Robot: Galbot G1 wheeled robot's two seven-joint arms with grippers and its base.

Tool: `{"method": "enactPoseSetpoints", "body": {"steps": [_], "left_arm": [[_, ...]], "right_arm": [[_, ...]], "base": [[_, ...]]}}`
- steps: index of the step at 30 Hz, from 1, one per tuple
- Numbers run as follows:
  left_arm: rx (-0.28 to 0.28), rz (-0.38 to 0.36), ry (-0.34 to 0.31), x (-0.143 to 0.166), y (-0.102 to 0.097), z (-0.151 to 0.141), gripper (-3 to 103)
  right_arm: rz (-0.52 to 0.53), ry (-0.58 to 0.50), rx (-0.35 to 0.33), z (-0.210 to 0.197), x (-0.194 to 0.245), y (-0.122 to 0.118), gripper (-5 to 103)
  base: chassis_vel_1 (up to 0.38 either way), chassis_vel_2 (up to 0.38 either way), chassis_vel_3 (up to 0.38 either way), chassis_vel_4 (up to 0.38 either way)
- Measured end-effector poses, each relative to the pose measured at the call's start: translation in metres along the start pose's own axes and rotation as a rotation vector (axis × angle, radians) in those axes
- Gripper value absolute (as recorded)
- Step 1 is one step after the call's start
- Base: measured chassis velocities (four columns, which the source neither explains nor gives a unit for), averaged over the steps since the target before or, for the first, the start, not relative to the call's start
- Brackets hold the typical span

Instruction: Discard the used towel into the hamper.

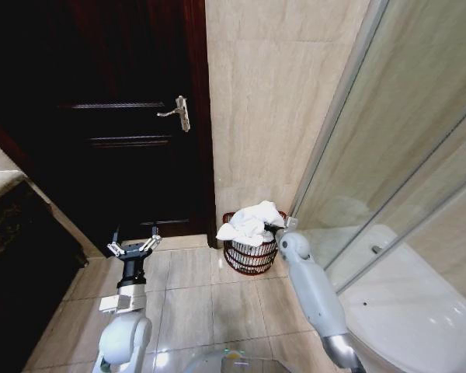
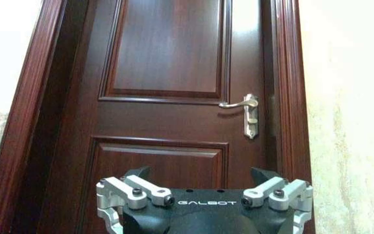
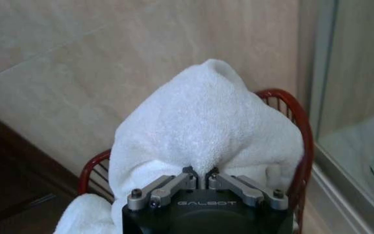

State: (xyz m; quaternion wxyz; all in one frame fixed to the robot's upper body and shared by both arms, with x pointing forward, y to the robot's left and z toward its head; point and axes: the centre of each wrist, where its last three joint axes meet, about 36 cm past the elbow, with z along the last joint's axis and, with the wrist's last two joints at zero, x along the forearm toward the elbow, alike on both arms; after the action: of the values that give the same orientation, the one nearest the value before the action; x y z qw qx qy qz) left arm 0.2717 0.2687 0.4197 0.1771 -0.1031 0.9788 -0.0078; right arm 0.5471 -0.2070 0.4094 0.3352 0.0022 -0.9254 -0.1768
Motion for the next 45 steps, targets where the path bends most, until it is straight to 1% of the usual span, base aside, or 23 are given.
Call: {"method": "enactPoseSetpoints", "body": {"steps": [3, 6, 10, 14, 18, 21, 24, 25, 27, 30, 31, 32, 33, 34, 35, 36, 37, 38, 39, 42, 43, 44, 45], "left_arm": [[0.001, -0.005, 0.011, 0.0, 0.003, 0.007, 100], [0.0, -0.01, 0.017, 0.0, 0.006, 0.015, 100], [0.001, -0.011, 0.022, -0.001, 0.006, 0.021, 100], [0.003, -0.009, 0.018, -0.004, 0.006, 0.024, 100], [0.004, -0.01, 0.014, -0.006, 0.007, 0.024, 100], [0.004, -0.012, 0.013, -0.007, 0.009, 0.024, 100], [0.005, -0.013, 0.011, -0.009, 0.009, 0.025, 100], [0.009, -0.013, 0.008, -0.01, 0.008, 0.025, 100], [0.01, -0.012, 0.008, -0.01, 0.007, 0.025, 100], [0.012, -0.006, 0.006, -0.01, 0.004, 0.025, 100], [0.012, -0.006, 0.006, -0.01, 0.004, 0.025, 100], [0.012, -0.005, 0.005, -0.011, 0.004, 0.024, 100], [0.012, -0.004, 0.004, -0.011, 0.004, 0.024, 100], [0.012, -0.002, 0.004, -0.011, 0.004, 0.024, 100], [0.012, -0.001, 0.004, -0.011, 0.004, 0.024, 100], [0.012, -0.001, 0.004, -0.011, 0.004, 0.024, 100], [0.013, 0.0, 0.003, -0.011, 0.003, 0.023, 100], [0.013, 0.0, 0.004, -0.01, 0.003, 0.023, 100], [0.013, 0.0, 0.004, -0.01, 0.003, 0.023, 100], [0.015, 0.004, 0.007, -0.01, 0.003, 0.023, 100], [0.016, 0.006, 0.01, -0.01, 0.003, 0.023, 100], [0.018, 0.007, 0.011, -0.01, 0.002, 0.024, 100], [0.018, 0.007, 0.011, -0.01, 0.002, 0.024, 100]], "right_arm": [[-0.004, 0.047, -0.073, -0.015, -0.003, 0.001, 5], [-0.023, 0.06, -0.099, -0.029, -0.007, 0.005, 5], [-0.023, 0.071, -0.09, -0.039, -0.018, 0.014, 5], [-0.02, 0.107, -0.081, -0.032, -0.033, 0.02, 5], [0.005, 0.157, -0.094, -0.018, -0.05, 0.015, 5], [0.027, 0.192, -0.111, -0.004, -0.061, 0.004, 5], [0.03, 0.197, -0.112, 0.001, -0.062, 0.002, 5], [0.027, 0.184, -0.096, 0.005, -0.062, 0.0, 2], [0.025, 0.167, -0.08, 0.006, -0.061, 0.0, 2], [-0.003, 0.051, 0.001, 0.006, -0.045, 0.001, 15], [-0.003, 0.051, 0.001, 0.006, -0.045, 0.001, 15], [-0.016, 0.02, 0.01, 0.003, -0.035, 0.003, 20], [-0.023, 0.0, 0.013, 0.002, -0.029, 0.004, 20], [-0.035, -0.043, 0.025, 0.002, -0.014, 0.006, 26], [-0.043, -0.084, 0.042, 0.007, 0.001, 0.005, 37], [-0.043, -0.084, 0.042, 0.007, 0.001, 0.005, 37], [-0.056, -0.12, 0.058, 0.015, 0.013, 0.004, 42], [-0.071, -0.162, 0.08, 0.023, 0.023, 0.002, 42], [-0.071, -0.162, 0.08, 0.023, 0.023, 0.002, 42], [-0.096, -0.326, 0.178, 0.051, 0.042, -0.007, 59], [-0.104, -0.425, 0.245, 0.067, 0.05, -0.013, 64], [-0.105, -0.494, 0.287, 0.078, 0.054, -0.015, 64], [-0.105, -0.494, 0.287, 0.078, 0.054, -0.015, 64]], "base": [[0.0, 0.0, 0.0, 0.0], [0.0, 0.0, 0.0, 0.0], [0.0, 0.0, 0.0, 0.0], [0.0, 0.0, 0.0, 0.0], [0.0, 0.0, 0.0, 0.0], [0.0, 0.0, 0.0, 0.0], [0.0, 0.0, 0.0, 0.0], [0.0, 0.0, 0.0, 0.0], [0.0, 0.0, 0.0, 0.0], [0.0, 0.0, 0.0, 0.0], [0.0, 0.0, 0.0, 0.0], [0.0, 0.0, 0.0, 0.0], [0.0, 0.0, 0.0, 0.0], [0.0, 0.0, 0.0, 0.0], [0.0, 0.0, 0.0, 0.0], [0.0, 0.0, 0.0, 0.0], [0.0, 0.0, 0.0, 0.0], [0.0, 0.0, 0.0, 0.0], [0.0, 0.0, 0.0, 0.0], [0.0, 0.0, 0.0, 0.0], [0.0, 0.0, 0.0, 0.0], [0.0, 0.0, 0.0, 0.0], [0.0, 0.0, 0.0, 0.0]]}}
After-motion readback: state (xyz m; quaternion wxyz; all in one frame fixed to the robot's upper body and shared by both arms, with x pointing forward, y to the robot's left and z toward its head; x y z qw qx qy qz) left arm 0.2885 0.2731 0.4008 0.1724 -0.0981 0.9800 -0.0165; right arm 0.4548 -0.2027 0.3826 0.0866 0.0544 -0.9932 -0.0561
